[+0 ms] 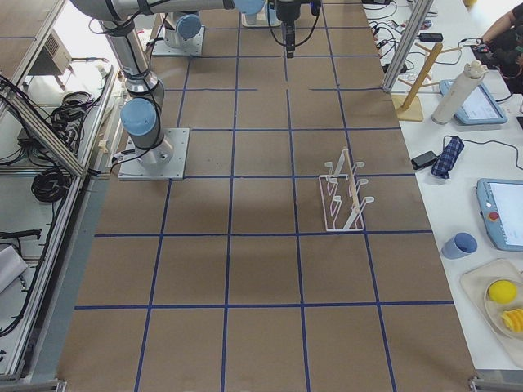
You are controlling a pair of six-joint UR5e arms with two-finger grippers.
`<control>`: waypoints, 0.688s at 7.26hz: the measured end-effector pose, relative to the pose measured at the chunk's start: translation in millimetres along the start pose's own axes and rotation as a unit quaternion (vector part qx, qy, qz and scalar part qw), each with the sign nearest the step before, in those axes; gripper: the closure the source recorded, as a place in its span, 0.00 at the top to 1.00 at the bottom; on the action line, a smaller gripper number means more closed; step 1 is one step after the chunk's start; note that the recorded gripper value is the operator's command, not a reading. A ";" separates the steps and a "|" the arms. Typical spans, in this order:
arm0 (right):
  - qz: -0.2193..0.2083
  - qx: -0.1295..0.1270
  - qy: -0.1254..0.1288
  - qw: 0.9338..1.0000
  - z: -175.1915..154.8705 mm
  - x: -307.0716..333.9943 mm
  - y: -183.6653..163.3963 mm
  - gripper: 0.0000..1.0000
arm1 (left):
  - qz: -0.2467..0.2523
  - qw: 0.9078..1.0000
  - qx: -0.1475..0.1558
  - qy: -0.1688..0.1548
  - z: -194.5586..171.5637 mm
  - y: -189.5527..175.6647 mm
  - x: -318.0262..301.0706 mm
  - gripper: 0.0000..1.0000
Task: Transfer IKEA cup to right arm and place on rack
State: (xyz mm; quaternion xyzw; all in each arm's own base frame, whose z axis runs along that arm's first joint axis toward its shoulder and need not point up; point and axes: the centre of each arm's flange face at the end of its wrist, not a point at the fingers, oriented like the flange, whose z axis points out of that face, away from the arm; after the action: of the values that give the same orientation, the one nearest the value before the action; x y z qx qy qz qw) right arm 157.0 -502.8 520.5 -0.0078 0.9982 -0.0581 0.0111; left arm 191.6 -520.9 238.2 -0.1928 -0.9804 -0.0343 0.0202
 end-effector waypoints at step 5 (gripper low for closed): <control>0.000 0.001 0.003 1.000 -2.7 1.3 1.7 1.00 | -0.001 1.000 0.004 -0.006 -12.2 -5.6 -3.6 0.00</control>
State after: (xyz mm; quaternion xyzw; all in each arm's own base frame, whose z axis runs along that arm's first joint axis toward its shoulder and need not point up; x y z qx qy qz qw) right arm 155.6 -500.8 523.0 -0.0073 0.9982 -0.0590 0.0079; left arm 193.1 -528.3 249.9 -0.1921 -0.9808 -0.0290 0.0148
